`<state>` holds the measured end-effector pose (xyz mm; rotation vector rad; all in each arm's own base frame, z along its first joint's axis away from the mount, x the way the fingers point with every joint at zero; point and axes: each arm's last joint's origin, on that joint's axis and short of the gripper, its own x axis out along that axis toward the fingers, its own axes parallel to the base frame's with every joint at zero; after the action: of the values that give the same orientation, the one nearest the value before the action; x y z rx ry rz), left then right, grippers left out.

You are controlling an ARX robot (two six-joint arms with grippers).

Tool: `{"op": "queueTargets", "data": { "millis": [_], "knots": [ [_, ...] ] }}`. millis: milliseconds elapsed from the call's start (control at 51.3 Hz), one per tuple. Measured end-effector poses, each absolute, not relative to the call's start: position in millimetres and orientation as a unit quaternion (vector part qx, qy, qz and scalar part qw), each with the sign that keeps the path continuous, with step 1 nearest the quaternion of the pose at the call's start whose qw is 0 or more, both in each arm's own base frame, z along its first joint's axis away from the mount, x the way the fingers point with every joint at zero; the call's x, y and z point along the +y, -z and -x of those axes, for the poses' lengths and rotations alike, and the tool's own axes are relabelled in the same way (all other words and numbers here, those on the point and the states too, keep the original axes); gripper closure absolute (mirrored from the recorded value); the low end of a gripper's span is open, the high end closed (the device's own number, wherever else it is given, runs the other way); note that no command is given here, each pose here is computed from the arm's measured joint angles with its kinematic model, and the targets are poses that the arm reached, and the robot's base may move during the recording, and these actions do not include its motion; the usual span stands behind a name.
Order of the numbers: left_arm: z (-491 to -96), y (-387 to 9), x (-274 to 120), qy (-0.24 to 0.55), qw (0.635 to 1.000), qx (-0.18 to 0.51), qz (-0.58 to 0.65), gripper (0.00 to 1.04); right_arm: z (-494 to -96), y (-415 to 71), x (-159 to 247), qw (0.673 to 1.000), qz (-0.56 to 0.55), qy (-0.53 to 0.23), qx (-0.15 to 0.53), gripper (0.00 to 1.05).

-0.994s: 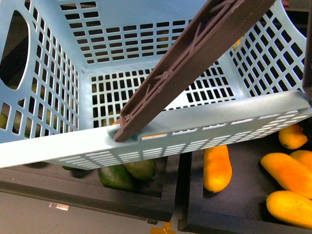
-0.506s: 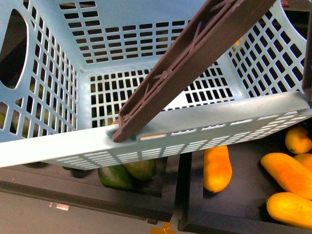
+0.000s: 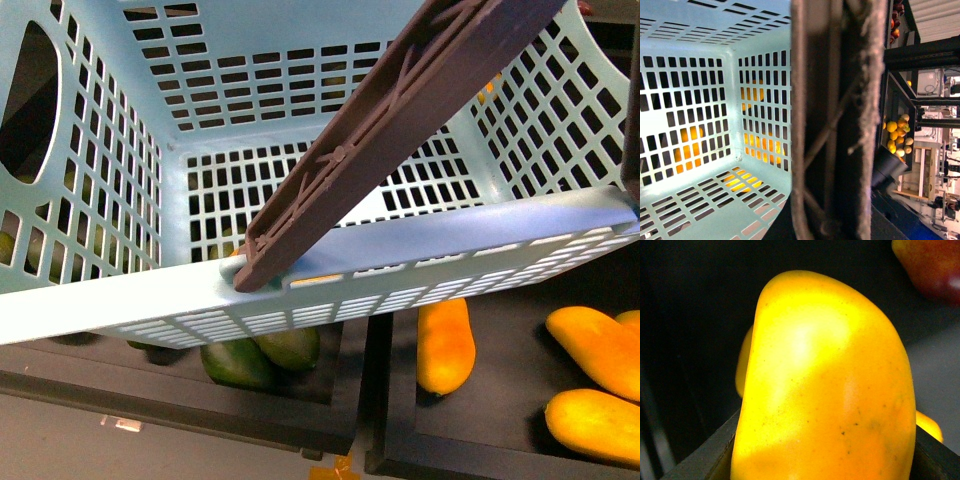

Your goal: Pick lemon and mango into basket

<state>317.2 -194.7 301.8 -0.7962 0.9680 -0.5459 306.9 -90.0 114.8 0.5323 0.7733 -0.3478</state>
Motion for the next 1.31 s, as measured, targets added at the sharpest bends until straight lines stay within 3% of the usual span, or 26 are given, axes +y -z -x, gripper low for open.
{"op": "queueTargets", "data": {
  "millis": [175,370,779,1013,1227,1305],
  "knots": [
    [-317.2,-301.8,-194.7,0.252,0.775,0.447,0.368,1.0,-258.7,-192.4,-68.3,0.915,-0.245,0.093,0.306,0.41],
    [-317.2,-301.8,-194.7,0.252,0.775,0.447,0.368,1.0,-236.8,-253.5,-30.9,0.945,-0.242,0.028,0.219,0.41],
    [-317.2,-301.8,-194.7,0.252,0.775,0.447,0.368,1.0,-261.2,-281.7,68.1,0.952,-0.217,-0.083,0.201,0.41],
    [-317.2,-301.8,-194.7,0.252,0.775,0.447,0.368,1.0,-276.5,-274.6,96.7,0.953,-0.196,-0.087,0.216,0.41],
    [-317.2,-301.8,-194.7,0.252,0.775,0.447,0.368,1.0,-277.2,-269.5,102.4,0.956,-0.175,-0.074,0.222,0.09],
    [-317.2,-301.8,-194.7,0.252,0.775,0.447,0.368,1.0,-274.0,-272.9,97.4,0.962,-0.162,-0.044,0.215,0.08]
  ]
}}
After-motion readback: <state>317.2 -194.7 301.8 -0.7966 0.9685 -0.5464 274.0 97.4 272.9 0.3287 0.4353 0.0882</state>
